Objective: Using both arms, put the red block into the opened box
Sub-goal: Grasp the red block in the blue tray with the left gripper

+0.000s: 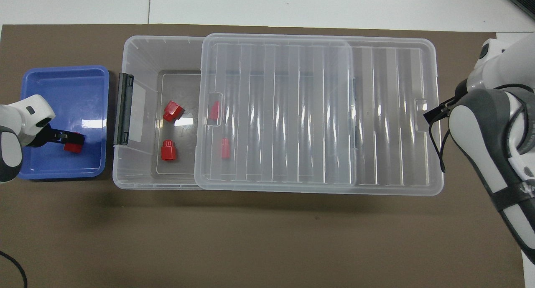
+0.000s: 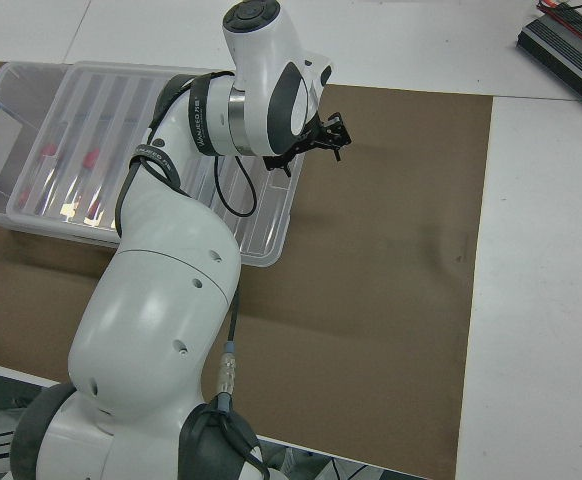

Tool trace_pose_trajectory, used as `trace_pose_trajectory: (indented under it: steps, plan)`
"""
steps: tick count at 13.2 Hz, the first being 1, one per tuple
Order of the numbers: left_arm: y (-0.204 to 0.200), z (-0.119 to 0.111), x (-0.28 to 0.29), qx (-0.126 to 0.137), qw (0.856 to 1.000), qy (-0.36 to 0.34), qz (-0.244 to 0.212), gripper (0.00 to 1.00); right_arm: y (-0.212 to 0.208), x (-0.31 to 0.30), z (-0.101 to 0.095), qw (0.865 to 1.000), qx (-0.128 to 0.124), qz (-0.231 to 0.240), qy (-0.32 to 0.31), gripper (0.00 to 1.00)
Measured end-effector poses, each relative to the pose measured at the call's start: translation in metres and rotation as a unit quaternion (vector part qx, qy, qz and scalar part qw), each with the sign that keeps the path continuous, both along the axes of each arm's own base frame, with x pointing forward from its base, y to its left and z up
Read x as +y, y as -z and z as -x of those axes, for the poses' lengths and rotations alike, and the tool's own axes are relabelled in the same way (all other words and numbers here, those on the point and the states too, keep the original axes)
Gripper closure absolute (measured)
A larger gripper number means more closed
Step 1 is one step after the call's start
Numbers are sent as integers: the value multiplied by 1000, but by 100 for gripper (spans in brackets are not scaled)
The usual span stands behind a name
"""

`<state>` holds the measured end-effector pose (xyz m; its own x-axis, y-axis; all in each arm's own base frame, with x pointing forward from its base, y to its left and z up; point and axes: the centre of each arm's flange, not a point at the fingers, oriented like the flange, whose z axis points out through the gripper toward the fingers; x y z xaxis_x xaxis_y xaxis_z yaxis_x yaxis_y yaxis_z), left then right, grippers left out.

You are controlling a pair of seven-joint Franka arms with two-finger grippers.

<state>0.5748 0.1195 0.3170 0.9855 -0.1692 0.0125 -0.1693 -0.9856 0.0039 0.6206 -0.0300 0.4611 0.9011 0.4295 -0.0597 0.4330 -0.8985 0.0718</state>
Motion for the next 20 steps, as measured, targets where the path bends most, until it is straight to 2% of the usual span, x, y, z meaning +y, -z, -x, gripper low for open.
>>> trace_pose_trajectory:
  steps: [3,5,9,10,13,15,17,20]
  plan:
    - [5,3,-1,1,1000,0,0,2,-1,-20,1,1000,3,3,-21,0]
    - [8,4,-1,-1,1000,1,0,6,-1,-25,2,1000,5,5,-25,0]
    - [9,5,-1,-1,1000,1,0,58,-1,-25,3,1000,10,7,-25,0]
    - [9,5,-1,-1,1000,1,0,66,-3,-25,3,1000,11,7,-25,0]
    - [1,1,-2,5,1000,3,1,66,-21,-21,9,1000,3,9,6,0]
    - [-39,-14,-4,33,999,-4,10,66,-42,-15,18,999,-4,10,51,0]
    - [-114,-30,-15,61,997,-47,23,66,-65,-1,30,995,-11,12,94,0]
    - [-208,-31,-84,88,988,-123,26,66,-88,7,47,987,-27,10,159,0]
